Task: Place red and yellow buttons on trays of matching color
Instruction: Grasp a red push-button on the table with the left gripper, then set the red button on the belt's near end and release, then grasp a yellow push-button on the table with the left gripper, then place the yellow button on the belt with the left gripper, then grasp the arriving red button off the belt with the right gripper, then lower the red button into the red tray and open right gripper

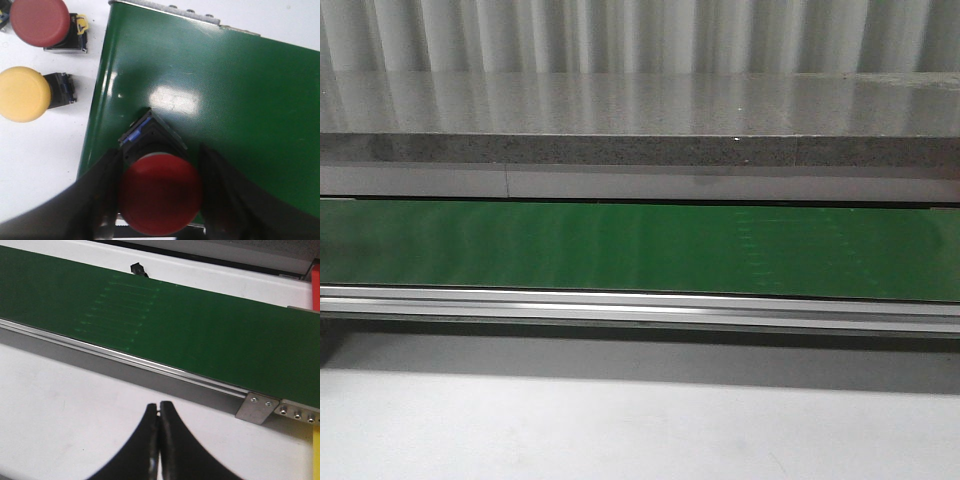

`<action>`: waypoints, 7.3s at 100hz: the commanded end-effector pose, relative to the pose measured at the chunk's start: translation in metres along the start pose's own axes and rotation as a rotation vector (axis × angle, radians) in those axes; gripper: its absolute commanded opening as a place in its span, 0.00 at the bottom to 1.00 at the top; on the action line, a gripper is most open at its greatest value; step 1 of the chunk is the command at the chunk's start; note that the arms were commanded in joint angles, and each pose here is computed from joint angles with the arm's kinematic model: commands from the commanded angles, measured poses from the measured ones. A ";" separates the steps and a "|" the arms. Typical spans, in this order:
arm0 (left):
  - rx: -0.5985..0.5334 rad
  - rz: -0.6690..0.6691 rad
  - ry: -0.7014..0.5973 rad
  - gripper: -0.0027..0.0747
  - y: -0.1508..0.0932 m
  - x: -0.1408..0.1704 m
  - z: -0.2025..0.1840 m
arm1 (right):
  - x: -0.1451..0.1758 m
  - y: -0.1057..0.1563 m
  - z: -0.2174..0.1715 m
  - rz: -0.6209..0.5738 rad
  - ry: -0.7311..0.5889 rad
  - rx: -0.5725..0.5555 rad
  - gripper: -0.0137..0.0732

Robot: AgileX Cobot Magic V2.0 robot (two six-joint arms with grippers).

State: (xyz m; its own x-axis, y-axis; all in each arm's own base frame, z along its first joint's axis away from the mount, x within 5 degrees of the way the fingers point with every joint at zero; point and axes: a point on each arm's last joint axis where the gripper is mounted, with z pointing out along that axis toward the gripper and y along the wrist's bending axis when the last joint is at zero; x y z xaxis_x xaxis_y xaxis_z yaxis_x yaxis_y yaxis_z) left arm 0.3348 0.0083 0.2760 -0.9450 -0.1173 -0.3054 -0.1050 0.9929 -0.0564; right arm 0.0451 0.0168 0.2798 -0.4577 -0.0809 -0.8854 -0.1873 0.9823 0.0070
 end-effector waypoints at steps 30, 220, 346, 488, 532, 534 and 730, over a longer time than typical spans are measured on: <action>0.146 -0.011 -0.166 0.74 -0.016 -0.014 -0.025 | -0.012 -0.001 -0.004 -0.003 -0.082 0.013 0.08; -0.100 -0.188 -0.116 0.22 0.081 -0.036 0.008 | -0.013 -0.001 -0.004 -0.003 -0.084 0.014 0.08; 0.040 0.141 -0.215 0.79 -0.020 -0.023 -0.044 | -0.013 -0.001 -0.004 -0.003 -0.085 0.014 0.08; 0.270 0.295 -0.978 0.01 -0.010 0.225 -0.120 | -0.077 -0.004 0.022 -0.015 0.130 -0.091 0.18; 0.271 0.294 -0.989 0.01 -0.009 0.227 -0.121 | -0.152 0.000 0.122 -0.055 0.371 -0.210 0.91; 0.271 0.294 -0.989 0.01 -0.009 0.227 -0.121 | -0.153 0.002 0.131 -0.064 0.397 -0.221 0.91; 0.271 0.294 -0.989 0.01 -0.009 0.227 -0.121 | -0.161 -0.233 0.157 0.522 0.090 0.487 0.26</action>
State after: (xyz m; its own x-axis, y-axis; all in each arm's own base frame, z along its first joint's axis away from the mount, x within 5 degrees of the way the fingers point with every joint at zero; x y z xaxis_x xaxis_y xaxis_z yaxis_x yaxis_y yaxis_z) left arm 0.0823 -0.0234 0.3076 -0.3286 0.0778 -0.9413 0.2689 0.9631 -0.0143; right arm 0.3032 -0.1599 0.3216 -0.5823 0.4247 -0.6932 0.4340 0.8834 0.1767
